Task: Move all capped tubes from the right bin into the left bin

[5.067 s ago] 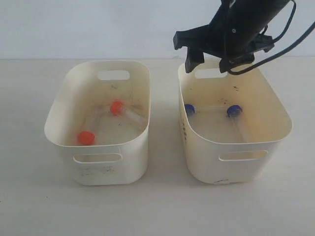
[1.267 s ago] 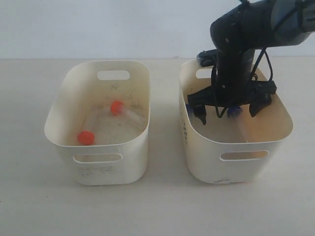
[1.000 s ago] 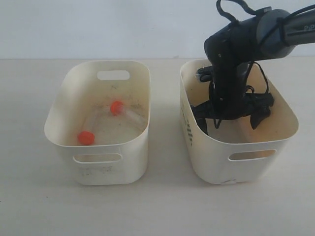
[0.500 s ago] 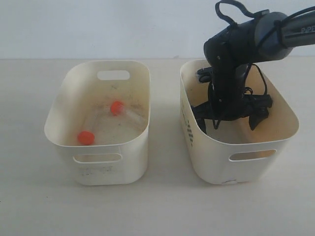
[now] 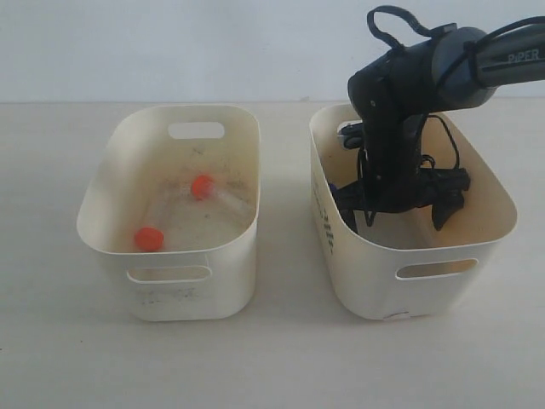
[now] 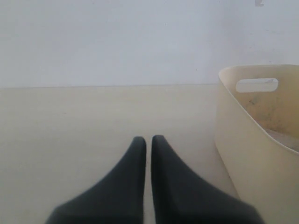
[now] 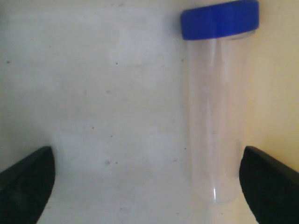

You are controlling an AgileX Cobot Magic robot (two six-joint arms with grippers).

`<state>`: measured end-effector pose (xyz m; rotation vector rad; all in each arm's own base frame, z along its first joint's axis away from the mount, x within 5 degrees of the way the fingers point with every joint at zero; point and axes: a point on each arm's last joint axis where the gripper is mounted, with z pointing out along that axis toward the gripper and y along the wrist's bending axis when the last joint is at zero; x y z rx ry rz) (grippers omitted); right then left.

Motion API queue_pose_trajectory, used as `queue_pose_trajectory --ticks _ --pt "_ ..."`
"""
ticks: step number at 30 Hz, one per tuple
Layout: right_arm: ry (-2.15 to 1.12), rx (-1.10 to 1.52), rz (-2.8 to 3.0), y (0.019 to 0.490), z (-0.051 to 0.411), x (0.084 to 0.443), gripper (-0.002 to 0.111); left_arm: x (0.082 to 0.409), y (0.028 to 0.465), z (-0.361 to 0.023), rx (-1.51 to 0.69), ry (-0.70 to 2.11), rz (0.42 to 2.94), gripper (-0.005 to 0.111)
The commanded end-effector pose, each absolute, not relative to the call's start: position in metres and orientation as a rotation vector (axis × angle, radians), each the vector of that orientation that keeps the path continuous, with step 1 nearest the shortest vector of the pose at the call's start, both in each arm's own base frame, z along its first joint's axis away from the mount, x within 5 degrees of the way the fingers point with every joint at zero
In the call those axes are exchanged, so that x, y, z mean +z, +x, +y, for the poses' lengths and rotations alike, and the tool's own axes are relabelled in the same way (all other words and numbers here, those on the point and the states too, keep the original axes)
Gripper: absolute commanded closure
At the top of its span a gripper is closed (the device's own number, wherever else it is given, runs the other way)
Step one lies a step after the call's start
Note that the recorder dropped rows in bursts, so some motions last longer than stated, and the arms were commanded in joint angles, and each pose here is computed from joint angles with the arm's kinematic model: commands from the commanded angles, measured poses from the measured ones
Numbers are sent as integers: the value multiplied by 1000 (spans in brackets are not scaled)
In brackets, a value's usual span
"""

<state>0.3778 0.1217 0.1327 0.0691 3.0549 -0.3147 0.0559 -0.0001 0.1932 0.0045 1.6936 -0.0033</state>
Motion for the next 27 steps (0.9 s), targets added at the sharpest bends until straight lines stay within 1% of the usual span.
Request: queue_pose_trajectory --ticks 1,7,9,10,12,15,16,17,19,21,23,25,27 --pt "129 -324 3127 372 121 117 3 195 56 0 -16 -8 1686 102" --pt "132 -323 3129 371 121 117 4 195 56 0 -16 -8 1686 102" --pt "132 -325 3131 371 121 117 8 195 56 0 -16 -8 1686 102" --pt "130 -328 3130 371 121 117 12 195 56 0 -16 -8 1686 102" --pt "130 -328 3130 371 121 117 26 195 56 0 -16 -8 1686 102" --pt "106 -329 3134 371 121 117 57 195 56 0 -16 -8 1686 102" --pt "105 -329 3134 371 121 117 66 195 56 0 -16 -8 1686 102" --pt "103 -331 3133 371 121 117 73 195 56 0 -16 -8 1686 102" --pt "97 -339 3130 372 120 117 78 195 56 0 -16 -8 1686 102" --pt "93 -344 3128 372 120 117 78 195 56 0 -16 -8 1686 102" --pt "91 -346 3127 372 120 117 74 195 56 0 -16 -8 1686 102" --pt "91 -345 3126 372 120 117 64 195 56 0 -16 -8 1686 102" --pt "90 -341 3123 372 120 117 53 195 56 0 -16 -8 1686 102"
